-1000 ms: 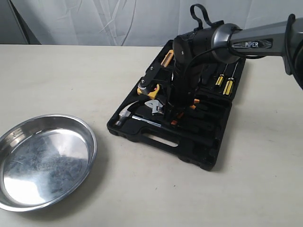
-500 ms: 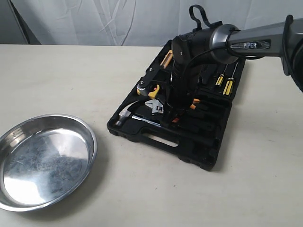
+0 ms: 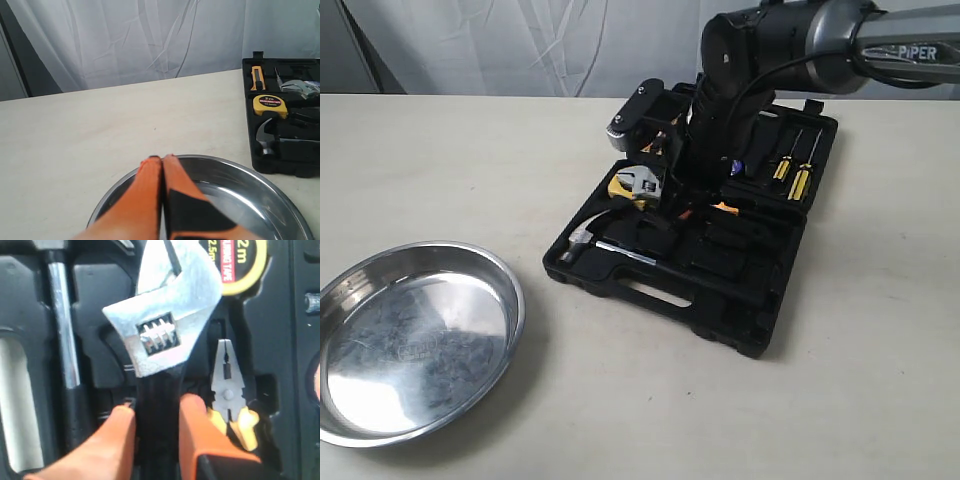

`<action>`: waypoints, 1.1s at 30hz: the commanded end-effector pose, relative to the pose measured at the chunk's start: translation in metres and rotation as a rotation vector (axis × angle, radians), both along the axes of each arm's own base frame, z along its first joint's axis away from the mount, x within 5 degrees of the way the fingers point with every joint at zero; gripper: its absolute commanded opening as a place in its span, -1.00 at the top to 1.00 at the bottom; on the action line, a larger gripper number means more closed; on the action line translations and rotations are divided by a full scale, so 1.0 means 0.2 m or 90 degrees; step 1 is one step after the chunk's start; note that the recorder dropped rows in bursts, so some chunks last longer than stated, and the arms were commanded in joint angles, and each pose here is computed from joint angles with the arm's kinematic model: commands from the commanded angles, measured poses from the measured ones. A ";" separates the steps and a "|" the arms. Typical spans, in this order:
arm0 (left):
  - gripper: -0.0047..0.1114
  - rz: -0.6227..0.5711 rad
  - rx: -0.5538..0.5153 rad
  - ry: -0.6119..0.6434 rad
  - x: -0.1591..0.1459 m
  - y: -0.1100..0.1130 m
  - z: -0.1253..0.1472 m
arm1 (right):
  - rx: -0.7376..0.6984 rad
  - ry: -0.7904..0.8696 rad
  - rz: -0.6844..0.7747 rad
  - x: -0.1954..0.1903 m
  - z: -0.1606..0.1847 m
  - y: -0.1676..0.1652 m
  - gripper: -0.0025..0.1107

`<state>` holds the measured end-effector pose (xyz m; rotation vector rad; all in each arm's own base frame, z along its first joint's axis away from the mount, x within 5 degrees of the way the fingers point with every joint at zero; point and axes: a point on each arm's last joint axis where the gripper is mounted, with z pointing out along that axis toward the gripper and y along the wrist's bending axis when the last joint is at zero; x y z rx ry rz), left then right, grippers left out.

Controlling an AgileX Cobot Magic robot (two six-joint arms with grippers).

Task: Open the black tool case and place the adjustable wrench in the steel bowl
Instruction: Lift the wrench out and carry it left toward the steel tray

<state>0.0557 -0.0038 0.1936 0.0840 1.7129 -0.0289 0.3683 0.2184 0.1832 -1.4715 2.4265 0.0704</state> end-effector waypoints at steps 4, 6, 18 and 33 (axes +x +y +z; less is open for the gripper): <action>0.91 -0.003 0.000 -0.003 0.00 0.00 0.00 | 0.120 0.017 0.002 -0.02 0.05 0.08 0.96; 0.91 -0.003 0.000 -0.003 0.00 0.00 0.00 | 0.150 0.022 0.022 -0.05 0.07 0.14 0.96; 0.91 -0.003 0.000 -0.003 0.00 0.00 0.00 | 0.250 -0.069 0.157 -0.23 0.22 0.62 0.96; 0.91 -0.003 0.000 -0.003 0.00 0.00 0.00 | 0.257 -0.014 0.236 -0.40 0.01 0.98 0.96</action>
